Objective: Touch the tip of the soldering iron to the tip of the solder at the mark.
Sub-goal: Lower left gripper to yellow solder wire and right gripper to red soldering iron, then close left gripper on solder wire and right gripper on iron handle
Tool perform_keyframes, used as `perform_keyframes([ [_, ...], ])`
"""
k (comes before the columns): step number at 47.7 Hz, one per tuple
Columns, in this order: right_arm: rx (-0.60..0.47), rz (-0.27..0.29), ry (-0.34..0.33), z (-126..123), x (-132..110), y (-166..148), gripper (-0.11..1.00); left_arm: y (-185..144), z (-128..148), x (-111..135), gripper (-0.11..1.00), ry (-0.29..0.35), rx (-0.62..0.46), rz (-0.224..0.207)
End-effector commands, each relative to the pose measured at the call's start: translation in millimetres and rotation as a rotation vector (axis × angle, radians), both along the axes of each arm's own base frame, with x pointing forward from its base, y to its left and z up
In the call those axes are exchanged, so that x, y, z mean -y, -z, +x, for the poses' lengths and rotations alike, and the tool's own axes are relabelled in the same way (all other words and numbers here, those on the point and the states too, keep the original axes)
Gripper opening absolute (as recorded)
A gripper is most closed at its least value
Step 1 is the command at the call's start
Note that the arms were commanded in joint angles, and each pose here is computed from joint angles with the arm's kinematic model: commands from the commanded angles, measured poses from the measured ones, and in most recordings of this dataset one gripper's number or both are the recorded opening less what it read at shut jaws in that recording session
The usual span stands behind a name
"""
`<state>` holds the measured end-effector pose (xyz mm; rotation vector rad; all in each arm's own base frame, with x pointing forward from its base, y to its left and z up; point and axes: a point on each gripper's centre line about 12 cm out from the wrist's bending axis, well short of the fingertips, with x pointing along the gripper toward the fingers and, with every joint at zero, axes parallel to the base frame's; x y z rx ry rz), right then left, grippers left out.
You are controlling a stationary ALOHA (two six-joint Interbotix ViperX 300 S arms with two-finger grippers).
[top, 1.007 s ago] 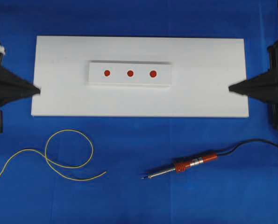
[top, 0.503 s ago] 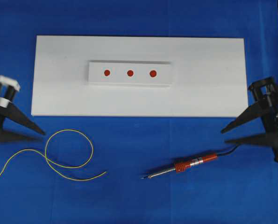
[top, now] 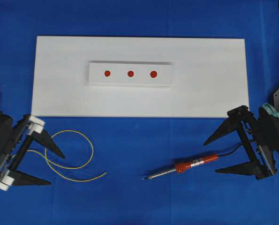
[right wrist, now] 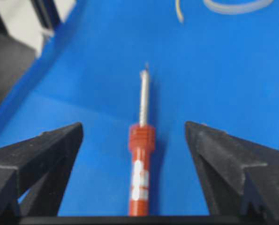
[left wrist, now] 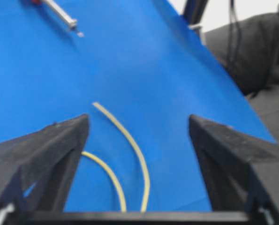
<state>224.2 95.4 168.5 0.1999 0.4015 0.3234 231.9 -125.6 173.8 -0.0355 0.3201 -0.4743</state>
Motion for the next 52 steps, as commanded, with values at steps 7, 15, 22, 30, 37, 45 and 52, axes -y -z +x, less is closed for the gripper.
perform_keyframes([
  [7, 0.016, 0.033, 0.032, 8.6, -8.5, 25.4, 0.89, 25.5, 14.0, 13.3, 0.80, 0.016, 0.004, -0.005],
  [15, -0.053, 0.015, 0.066, 24.3, -14.6, 49.0, 0.89, 45.7, 19.2, 19.0, 0.79, 0.023, -0.032, 0.014],
  [22, -0.123, -0.003, 0.106, 32.1, -16.2, 72.1, 0.88, 57.2, 21.9, 22.6, 0.79, 0.029, -0.051, 0.025],
  [30, -0.131, -0.010, 0.115, 34.8, -19.0, 81.9, 0.87, 66.7, 21.8, 30.9, 0.78, 0.052, -0.068, 0.036],
  [37, -0.136, -0.012, 0.122, 34.5, -19.3, 85.8, 0.83, 77.0, 25.0, 34.9, 0.77, 0.056, -0.092, 0.049],
  [45, -0.136, -0.012, 0.122, 35.3, -19.7, 86.3, 0.78, 91.5, 27.6, 36.3, 0.71, 0.053, -0.130, 0.070],
  [52, -0.155, -0.025, 0.121, 38.4, -21.9, 94.4, 0.75, 101.0, 28.2, 35.9, 0.63, 0.051, -0.154, 0.085],
])
